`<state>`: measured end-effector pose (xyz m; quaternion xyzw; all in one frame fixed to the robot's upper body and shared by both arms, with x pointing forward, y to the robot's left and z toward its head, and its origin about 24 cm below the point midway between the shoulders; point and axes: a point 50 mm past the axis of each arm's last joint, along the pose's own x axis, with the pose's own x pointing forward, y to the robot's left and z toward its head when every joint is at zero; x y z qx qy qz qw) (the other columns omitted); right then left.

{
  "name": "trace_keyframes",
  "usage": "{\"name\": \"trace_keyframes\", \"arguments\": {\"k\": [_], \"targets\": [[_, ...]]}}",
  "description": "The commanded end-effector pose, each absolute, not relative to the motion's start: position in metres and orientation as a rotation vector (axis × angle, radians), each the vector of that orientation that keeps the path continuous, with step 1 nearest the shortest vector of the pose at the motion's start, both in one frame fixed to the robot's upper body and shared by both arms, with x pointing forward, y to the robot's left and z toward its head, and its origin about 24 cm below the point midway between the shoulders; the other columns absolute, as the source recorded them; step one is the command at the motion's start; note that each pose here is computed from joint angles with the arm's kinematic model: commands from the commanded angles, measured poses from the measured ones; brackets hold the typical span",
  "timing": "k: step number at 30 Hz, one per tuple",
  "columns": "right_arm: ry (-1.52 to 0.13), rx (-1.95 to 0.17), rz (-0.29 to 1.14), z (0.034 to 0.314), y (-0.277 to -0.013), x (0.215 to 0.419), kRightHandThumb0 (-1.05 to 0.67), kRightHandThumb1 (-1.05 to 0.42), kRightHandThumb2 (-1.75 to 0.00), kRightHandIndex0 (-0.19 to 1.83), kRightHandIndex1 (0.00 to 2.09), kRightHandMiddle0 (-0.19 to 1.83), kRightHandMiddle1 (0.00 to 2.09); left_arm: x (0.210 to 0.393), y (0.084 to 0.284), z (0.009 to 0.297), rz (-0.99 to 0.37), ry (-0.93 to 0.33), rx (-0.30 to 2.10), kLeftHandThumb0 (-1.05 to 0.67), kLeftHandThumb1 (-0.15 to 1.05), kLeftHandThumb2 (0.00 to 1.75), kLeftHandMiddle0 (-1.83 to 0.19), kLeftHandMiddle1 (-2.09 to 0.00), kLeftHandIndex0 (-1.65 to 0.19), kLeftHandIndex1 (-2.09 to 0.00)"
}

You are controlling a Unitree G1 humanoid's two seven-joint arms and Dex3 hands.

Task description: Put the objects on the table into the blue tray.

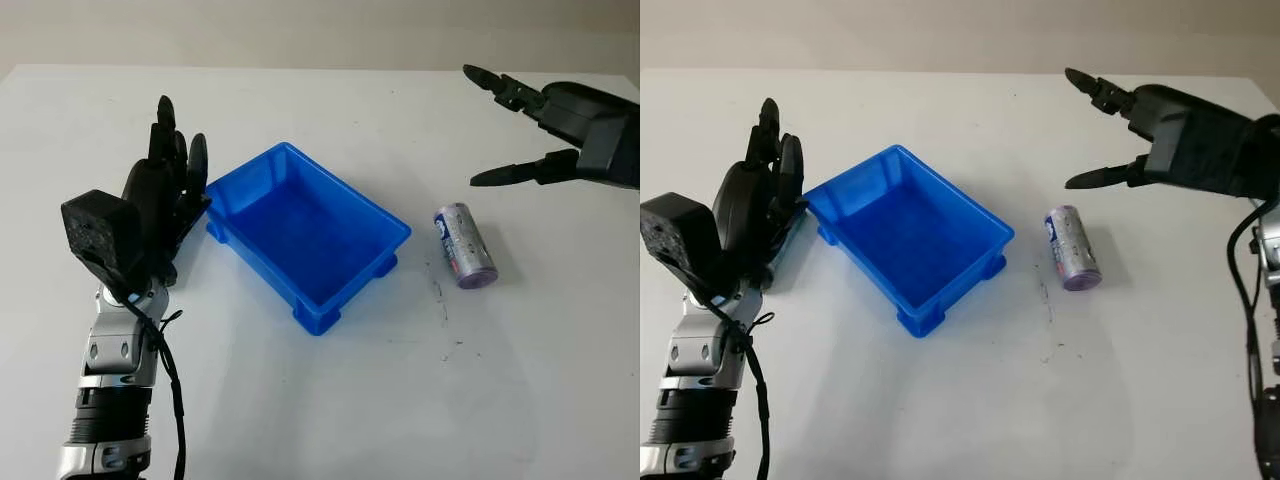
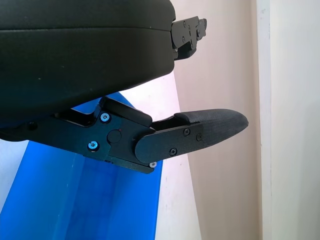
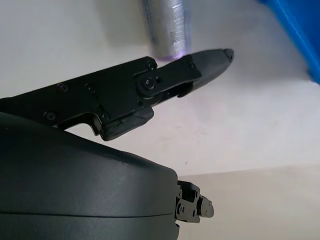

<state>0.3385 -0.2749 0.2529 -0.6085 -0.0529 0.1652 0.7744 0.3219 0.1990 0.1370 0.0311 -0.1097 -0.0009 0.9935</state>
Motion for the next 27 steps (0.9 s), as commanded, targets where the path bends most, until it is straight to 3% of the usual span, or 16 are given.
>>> {"name": "trace_keyframes", "arguments": {"k": [1, 5, 14, 27], "targets": [[-0.154, -1.427, 0.337, 0.263, -0.277, 0.337, -0.78, -0.93, -0.03, -0.12, 0.06, -0.06, 0.08, 0.324, 0.198, 0.142, -0.012, -0.245, 0.062, -0.80, 1.05, 0.63, 0.19, 0.00, 0.19, 0.00], [-0.243, -1.680, 0.331, 0.262, -0.280, 0.340, -0.86, -0.95, -0.05, -0.09, 0.07, -0.02, 0.09, 0.326, 0.197, 0.143, -0.011, -0.248, 0.067, -0.79, 1.05, 0.63, 0.19, 0.00, 0.19, 0.00], [-0.342, -2.077, 0.363, 0.259, -0.293, 0.343, -0.86, -0.94, -0.06, -0.11, 0.05, -0.04, 0.06, 0.326, 0.195, 0.141, -0.010, -0.242, 0.062, -0.77, 1.05, 0.64, 0.19, 0.00, 0.19, 0.00], [-0.467, -2.310, 0.460, 0.255, -0.298, 0.345, -0.80, -1.04, -0.07, -0.15, 0.05, -0.12, 0.03, 0.326, 0.196, 0.140, -0.010, -0.238, 0.061, -0.76, 1.05, 0.64, 0.19, 0.00, 0.19, 0.00]]}}
